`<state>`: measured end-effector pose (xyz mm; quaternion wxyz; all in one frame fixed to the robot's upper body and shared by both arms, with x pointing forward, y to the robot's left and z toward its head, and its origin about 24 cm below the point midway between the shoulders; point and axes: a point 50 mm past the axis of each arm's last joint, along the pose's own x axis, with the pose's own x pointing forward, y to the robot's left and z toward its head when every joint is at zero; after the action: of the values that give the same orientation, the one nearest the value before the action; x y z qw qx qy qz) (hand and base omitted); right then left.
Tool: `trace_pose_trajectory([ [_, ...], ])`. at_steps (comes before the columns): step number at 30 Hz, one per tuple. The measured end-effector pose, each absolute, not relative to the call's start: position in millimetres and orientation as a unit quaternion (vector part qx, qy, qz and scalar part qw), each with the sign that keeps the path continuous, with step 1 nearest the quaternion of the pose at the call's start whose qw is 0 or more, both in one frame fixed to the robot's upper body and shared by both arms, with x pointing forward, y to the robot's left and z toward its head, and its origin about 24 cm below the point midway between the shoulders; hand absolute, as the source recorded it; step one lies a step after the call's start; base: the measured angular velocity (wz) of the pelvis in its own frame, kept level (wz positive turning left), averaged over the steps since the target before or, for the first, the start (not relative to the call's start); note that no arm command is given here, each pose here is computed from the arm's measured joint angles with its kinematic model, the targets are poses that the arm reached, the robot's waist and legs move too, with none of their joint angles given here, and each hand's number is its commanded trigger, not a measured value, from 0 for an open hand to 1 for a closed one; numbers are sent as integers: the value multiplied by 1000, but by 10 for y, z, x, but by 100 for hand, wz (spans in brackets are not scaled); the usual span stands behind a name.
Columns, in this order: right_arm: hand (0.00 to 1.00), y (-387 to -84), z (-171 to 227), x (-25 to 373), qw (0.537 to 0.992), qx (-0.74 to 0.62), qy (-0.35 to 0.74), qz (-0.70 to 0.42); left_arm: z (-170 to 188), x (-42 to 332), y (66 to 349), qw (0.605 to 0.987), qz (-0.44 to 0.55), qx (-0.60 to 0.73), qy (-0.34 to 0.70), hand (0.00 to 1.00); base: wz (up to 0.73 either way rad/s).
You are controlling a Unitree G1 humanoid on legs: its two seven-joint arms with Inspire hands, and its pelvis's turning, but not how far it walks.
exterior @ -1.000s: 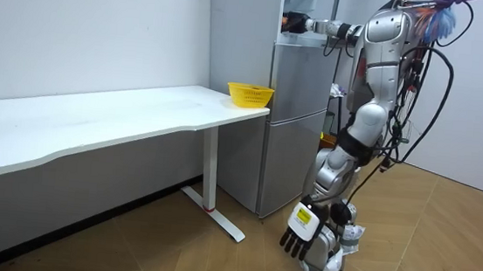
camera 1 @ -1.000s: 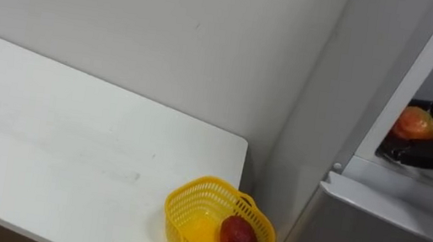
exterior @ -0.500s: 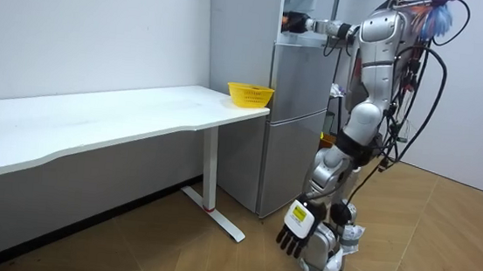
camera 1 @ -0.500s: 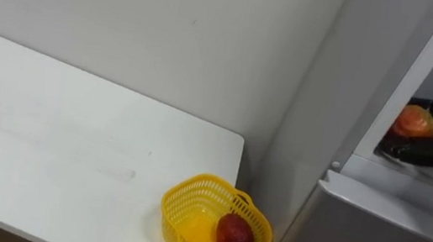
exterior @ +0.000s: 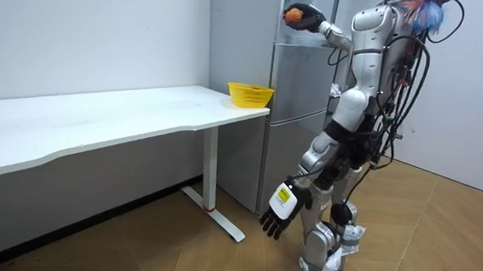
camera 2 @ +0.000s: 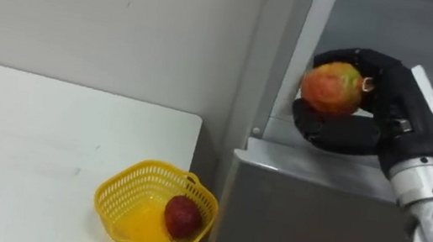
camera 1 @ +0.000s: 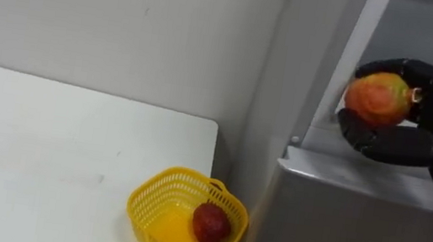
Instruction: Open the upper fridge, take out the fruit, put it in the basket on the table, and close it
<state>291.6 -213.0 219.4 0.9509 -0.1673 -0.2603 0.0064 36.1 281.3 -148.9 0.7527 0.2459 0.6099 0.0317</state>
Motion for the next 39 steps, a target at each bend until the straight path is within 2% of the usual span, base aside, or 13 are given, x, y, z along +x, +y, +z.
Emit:
trace_pose_trajectory([
  [10, 100, -1760, 2525, 2519, 882, -221, -415, 29, -1529, 337, 2791, 745, 26, 248, 618, 0, -3],
  [14, 100, -1525, 2488, 2440, 855, -251, -452, 47, -1541, 355, 2751, 746, 8, 252, 617, 0, 0],
  [23, 100, -1254, 2319, 2457, 825, -334, -446, 90, -1567, 437, 2672, 748, -35, 253, 613, 0, 3],
  [29, 100, -1104, 2034, 2601, 828, -371, -398, 136, -1559, 470, 2692, 745, -49, 260, 612, 0, 2],
  [33, 100, -1178, 1744, 2829, 840, -411, -328, 133, -1566, 521, 2660, 743, -68, 270, 608, 0, 14],
  [39, 100, -1209, 1525, 2956, 855, -421, -281, 116, -1576, 508, 2642, 739, -69, 267, 615, 0, 9],
])
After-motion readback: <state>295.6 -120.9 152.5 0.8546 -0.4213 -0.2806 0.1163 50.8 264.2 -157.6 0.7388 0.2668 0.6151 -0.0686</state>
